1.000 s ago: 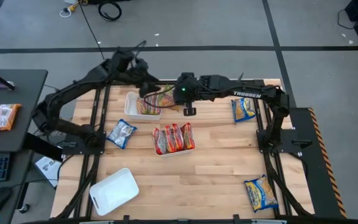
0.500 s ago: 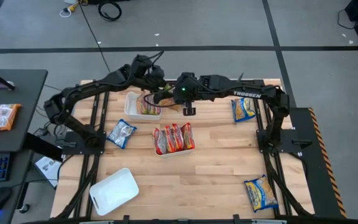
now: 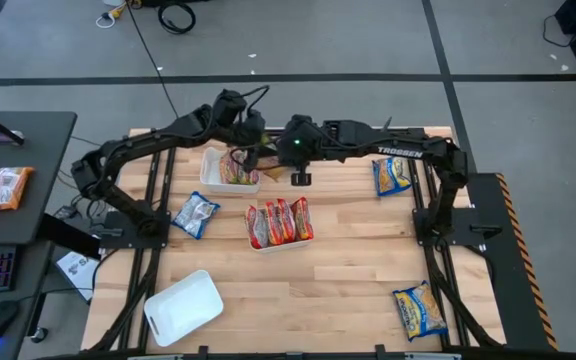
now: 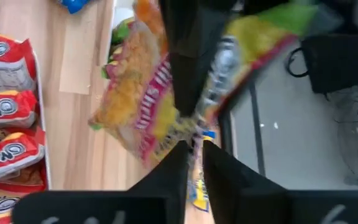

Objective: Sort Maruchan noodles
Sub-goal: Put the green noodle pack into the top white bin, then adjust the green noodle packs in the top white bin

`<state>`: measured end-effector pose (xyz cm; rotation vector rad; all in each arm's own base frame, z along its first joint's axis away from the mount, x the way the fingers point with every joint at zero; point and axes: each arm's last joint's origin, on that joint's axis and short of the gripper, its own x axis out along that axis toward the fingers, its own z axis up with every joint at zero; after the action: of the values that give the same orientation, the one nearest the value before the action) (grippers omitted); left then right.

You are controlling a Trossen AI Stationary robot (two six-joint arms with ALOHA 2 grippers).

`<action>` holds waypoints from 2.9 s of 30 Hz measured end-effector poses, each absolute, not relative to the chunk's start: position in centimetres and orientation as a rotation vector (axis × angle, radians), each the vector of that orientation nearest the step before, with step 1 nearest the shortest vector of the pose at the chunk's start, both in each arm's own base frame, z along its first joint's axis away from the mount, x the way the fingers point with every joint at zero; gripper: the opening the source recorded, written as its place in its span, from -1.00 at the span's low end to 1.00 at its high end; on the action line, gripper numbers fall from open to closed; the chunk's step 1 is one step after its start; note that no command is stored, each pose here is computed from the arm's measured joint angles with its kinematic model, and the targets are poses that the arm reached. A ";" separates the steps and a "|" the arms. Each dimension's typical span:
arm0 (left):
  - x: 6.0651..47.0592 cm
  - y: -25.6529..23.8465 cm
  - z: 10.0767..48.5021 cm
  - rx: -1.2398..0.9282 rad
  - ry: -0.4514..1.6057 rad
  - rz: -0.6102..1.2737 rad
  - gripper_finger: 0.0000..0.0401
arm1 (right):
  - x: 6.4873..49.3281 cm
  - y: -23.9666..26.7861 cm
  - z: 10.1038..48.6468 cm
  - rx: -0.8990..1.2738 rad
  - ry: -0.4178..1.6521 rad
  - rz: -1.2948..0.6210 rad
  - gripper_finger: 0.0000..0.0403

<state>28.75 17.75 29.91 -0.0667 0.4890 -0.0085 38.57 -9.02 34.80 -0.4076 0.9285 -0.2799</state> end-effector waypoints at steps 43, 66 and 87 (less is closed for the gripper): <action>14.9 25.3 23.4 0.008 0.764 -0.316 -0.50 | 28.2 -6.5 40.9 0.071 0.890 -0.417 -0.36; 17.9 24.5 23.8 -0.122 0.697 -0.292 -0.29 | 27.6 -5.1 40.3 0.198 0.967 -0.460 -0.36; 22.8 22.9 27.3 -0.365 0.908 0.155 0.35 | 27.6 -4.9 40.3 0.127 0.970 -0.509 -0.36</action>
<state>22.81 22.88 27.25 -0.3646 0.9075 0.1550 27.57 -4.87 40.34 0.1275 0.9697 -0.5091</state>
